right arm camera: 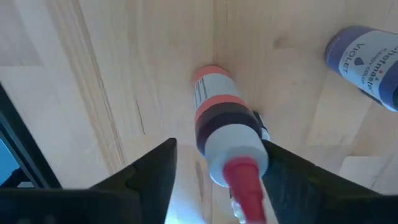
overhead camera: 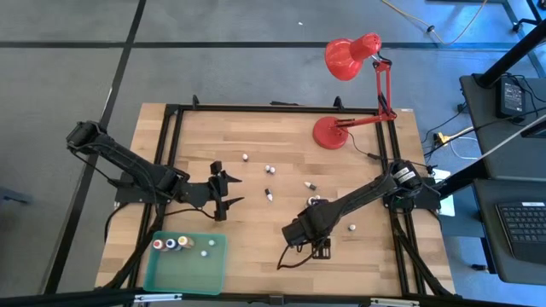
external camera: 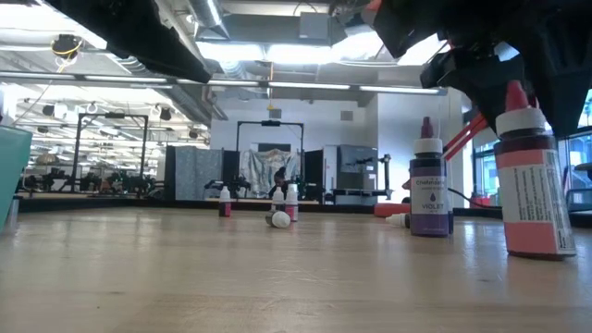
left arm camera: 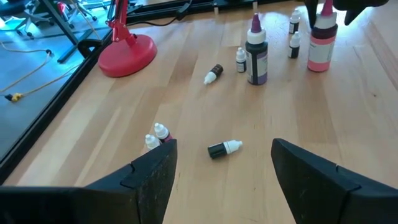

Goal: Pick & Place food coloring
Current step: Put the red food coloring into the blue bin

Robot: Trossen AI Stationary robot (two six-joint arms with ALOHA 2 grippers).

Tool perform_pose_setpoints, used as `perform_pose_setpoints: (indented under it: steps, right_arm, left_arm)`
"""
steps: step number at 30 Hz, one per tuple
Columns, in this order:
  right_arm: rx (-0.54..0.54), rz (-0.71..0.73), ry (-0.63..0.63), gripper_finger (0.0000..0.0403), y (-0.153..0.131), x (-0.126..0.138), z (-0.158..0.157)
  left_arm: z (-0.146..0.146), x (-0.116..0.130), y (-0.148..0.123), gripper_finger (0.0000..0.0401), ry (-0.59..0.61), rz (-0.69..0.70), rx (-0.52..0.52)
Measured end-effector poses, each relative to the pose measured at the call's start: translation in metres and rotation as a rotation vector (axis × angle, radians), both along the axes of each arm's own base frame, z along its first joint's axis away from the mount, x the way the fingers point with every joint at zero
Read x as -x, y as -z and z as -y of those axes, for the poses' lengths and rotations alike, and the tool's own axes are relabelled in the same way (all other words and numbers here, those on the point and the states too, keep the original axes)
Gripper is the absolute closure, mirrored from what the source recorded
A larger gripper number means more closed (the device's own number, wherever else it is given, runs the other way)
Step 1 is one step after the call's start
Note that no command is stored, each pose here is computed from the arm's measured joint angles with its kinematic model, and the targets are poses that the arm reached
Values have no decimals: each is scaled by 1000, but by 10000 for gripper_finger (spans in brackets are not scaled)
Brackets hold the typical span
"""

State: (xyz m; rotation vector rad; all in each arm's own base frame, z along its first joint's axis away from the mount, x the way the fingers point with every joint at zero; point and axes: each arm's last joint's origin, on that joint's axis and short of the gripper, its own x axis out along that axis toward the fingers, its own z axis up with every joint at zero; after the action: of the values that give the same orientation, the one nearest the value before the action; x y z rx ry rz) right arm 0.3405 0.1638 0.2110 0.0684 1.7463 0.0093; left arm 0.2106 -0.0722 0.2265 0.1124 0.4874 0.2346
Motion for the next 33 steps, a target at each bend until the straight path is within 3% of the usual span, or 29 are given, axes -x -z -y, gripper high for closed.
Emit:
perform_pose_setpoints:
  steps: [7, 33]
  right_arm:
    - [-3, 13, -3, 153, 0, -1, -1]
    - [5, -22, -1, 152, 1, 2, -1]
  left_arm:
    - [1, 0, 0, 144, 22, -6, 13]
    - [1, 0, 0, 144, 23, -6, 13]
